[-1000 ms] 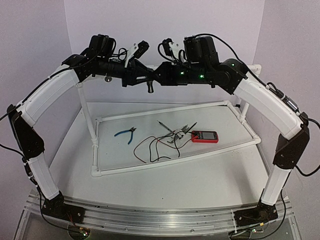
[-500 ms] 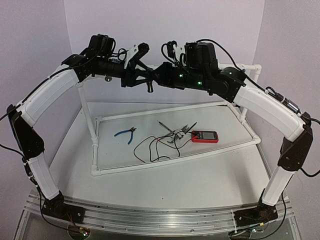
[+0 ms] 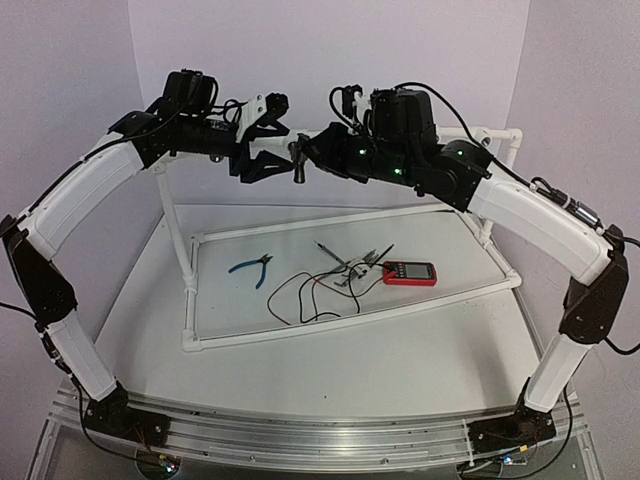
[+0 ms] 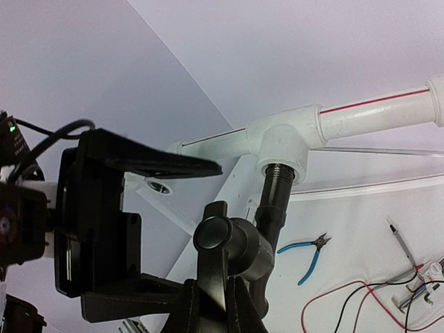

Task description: Install the water faucets

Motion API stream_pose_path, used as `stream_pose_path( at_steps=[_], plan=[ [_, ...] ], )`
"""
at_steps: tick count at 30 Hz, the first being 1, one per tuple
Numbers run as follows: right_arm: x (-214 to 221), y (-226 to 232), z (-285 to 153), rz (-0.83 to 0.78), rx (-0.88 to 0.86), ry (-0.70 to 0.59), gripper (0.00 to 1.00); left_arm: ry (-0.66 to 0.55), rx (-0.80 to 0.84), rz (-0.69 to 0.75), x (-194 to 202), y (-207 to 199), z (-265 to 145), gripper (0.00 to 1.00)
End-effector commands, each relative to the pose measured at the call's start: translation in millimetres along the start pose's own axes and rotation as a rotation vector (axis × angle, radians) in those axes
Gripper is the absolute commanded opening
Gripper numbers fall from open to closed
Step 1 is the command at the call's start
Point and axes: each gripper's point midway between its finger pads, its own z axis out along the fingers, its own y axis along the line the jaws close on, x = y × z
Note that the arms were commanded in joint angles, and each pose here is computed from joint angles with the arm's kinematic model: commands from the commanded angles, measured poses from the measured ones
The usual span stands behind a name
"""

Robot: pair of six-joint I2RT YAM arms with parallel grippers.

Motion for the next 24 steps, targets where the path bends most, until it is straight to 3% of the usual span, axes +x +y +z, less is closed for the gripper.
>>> stream_pose_path(
  at_steps=[1,6,9,12,15,17,20,24],
  plan=[
    [-10,-34,-2,0.099,0.14,-0.074,0.0,-0.079,-0.039,0.181,-24,-9,-39,0.83],
    [-5,-50,-3,0.221,0.164,-0.133,0.0,-0.154,-0.052,0.242,-22,-28,-51,0.83],
    [4,-64,-3,0.33,0.16,-0.168,0.0,-0.179,-0.059,0.365,-3,-49,-50,0.82],
    [7,-71,-3,0.425,0.136,-0.206,0.0,-0.21,-0.15,0.374,0,-37,-43,0.81],
    [11,-73,0,0.501,0.09,-0.23,0.0,-0.23,-0.254,0.159,-5,-5,-40,0.78],
    [22,-80,4,0.553,0.078,-0.225,0.0,-0.241,-0.232,-0.054,-3,2,-36,0.72],
    [30,-88,6,0.643,0.034,-0.249,0.0,-0.262,-0.08,-0.324,0,-20,-33,0.63],
    [40,-96,12,0.726,-0.009,-0.245,0.0,-0.264,0.065,-0.653,7,-44,-31,0.63]
  ],
)
